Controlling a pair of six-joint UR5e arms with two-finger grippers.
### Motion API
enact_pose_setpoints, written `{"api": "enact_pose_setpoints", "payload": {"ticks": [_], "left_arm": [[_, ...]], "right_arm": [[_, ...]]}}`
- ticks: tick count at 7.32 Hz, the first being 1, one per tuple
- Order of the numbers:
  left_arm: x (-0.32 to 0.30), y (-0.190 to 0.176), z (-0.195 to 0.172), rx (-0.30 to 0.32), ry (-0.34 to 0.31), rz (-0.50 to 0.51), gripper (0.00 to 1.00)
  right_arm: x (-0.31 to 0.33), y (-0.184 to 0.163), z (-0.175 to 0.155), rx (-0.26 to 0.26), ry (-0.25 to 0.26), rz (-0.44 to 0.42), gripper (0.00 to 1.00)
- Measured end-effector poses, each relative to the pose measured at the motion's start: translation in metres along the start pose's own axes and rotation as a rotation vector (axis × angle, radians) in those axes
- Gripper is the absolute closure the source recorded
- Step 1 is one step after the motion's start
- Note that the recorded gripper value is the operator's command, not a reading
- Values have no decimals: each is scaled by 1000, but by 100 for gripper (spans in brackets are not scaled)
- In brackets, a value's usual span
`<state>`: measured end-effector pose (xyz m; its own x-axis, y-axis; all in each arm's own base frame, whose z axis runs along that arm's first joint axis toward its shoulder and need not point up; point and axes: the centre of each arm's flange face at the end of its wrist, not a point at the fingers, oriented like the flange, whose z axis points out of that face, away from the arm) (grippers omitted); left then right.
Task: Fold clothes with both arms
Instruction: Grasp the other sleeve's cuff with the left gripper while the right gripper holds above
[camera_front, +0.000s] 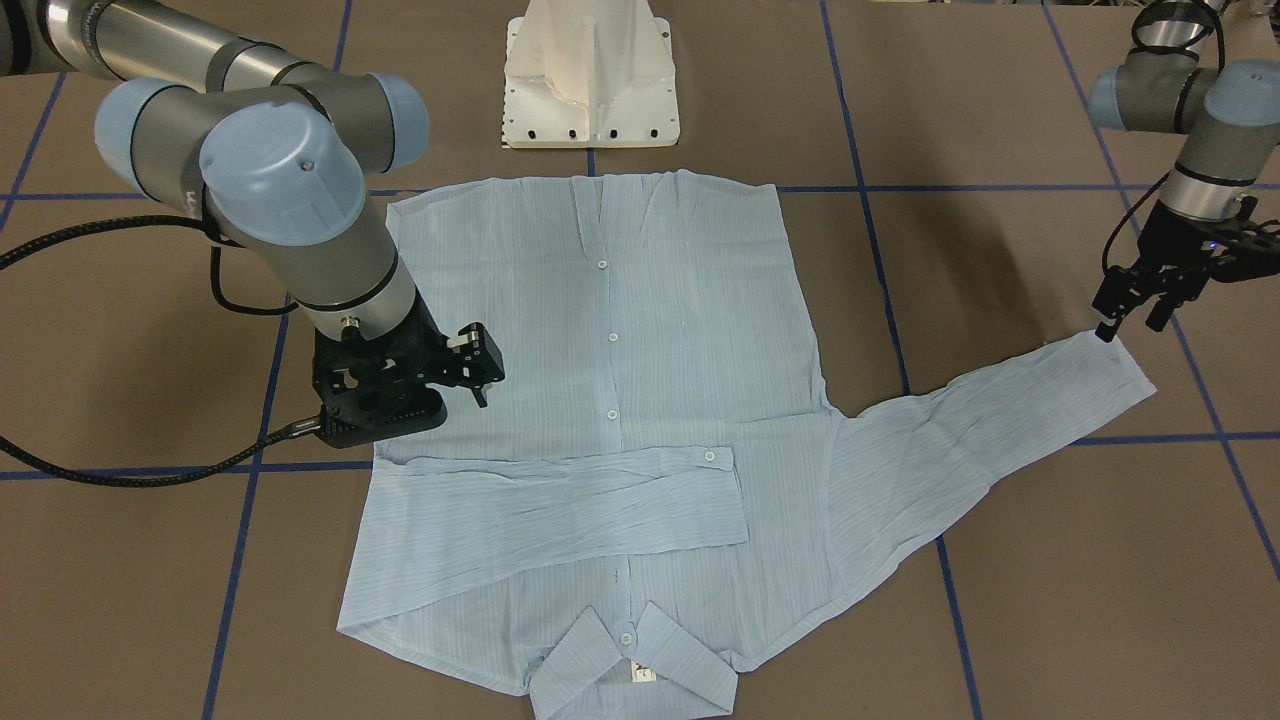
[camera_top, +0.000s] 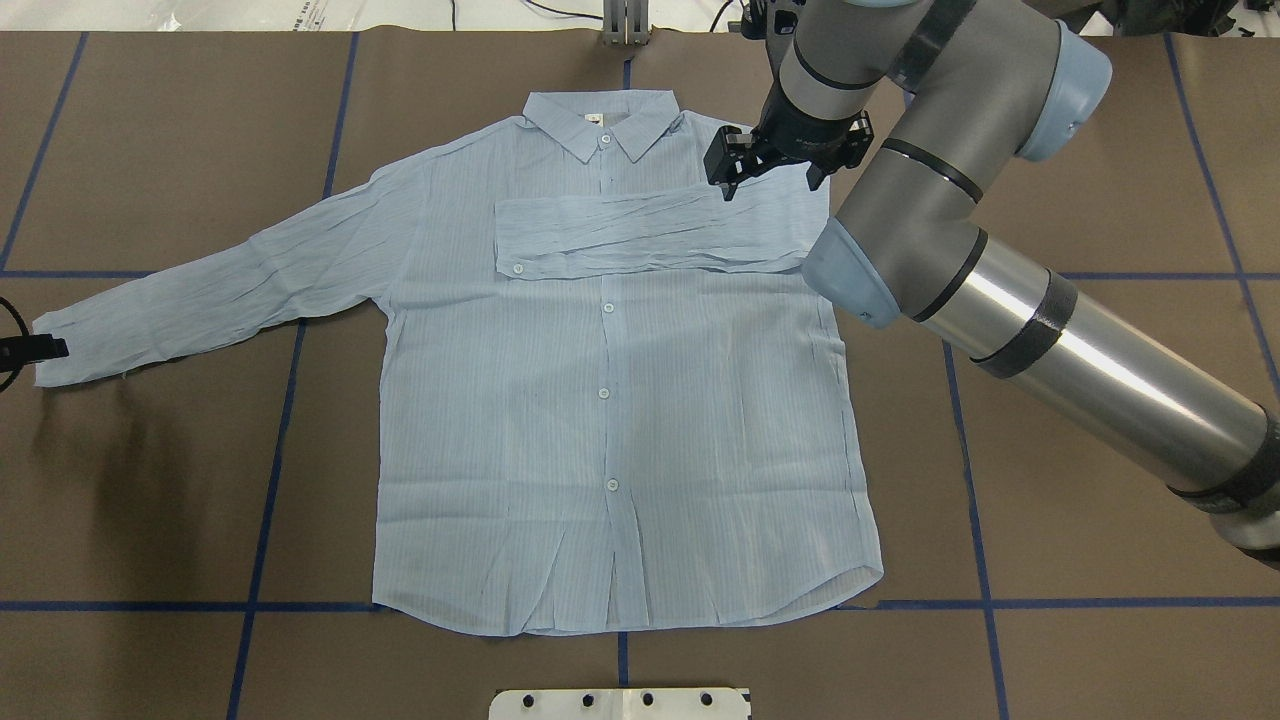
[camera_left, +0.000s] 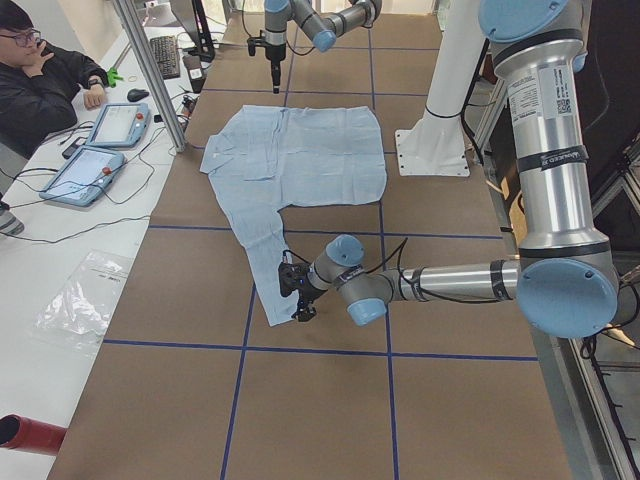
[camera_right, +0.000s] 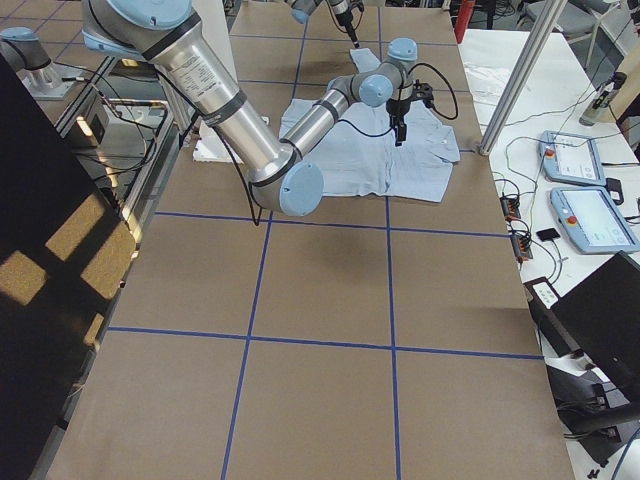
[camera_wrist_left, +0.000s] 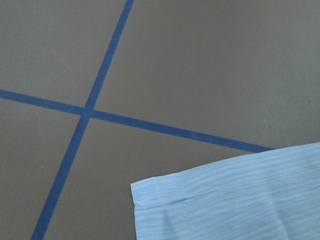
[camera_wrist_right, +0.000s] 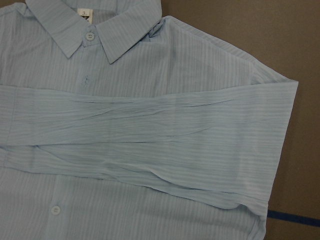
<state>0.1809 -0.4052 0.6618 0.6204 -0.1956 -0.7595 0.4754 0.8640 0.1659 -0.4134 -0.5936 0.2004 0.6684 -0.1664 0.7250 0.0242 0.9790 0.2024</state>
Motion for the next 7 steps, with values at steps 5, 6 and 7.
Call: {"api": "enact_pose_setpoints", "payload": {"ticks": [5, 6, 7], "left_arm": [[-12, 8, 11, -25, -51, 1, 34], [-13, 9, 13, -28, -55, 2, 36], [-13, 11, 14, -31, -56, 4, 37]], "right_arm": [[0, 2, -3, 4, -4, -2, 0], [1, 2, -3, 4, -4, -2, 0], [1, 3, -2, 3, -4, -2, 0]]}}
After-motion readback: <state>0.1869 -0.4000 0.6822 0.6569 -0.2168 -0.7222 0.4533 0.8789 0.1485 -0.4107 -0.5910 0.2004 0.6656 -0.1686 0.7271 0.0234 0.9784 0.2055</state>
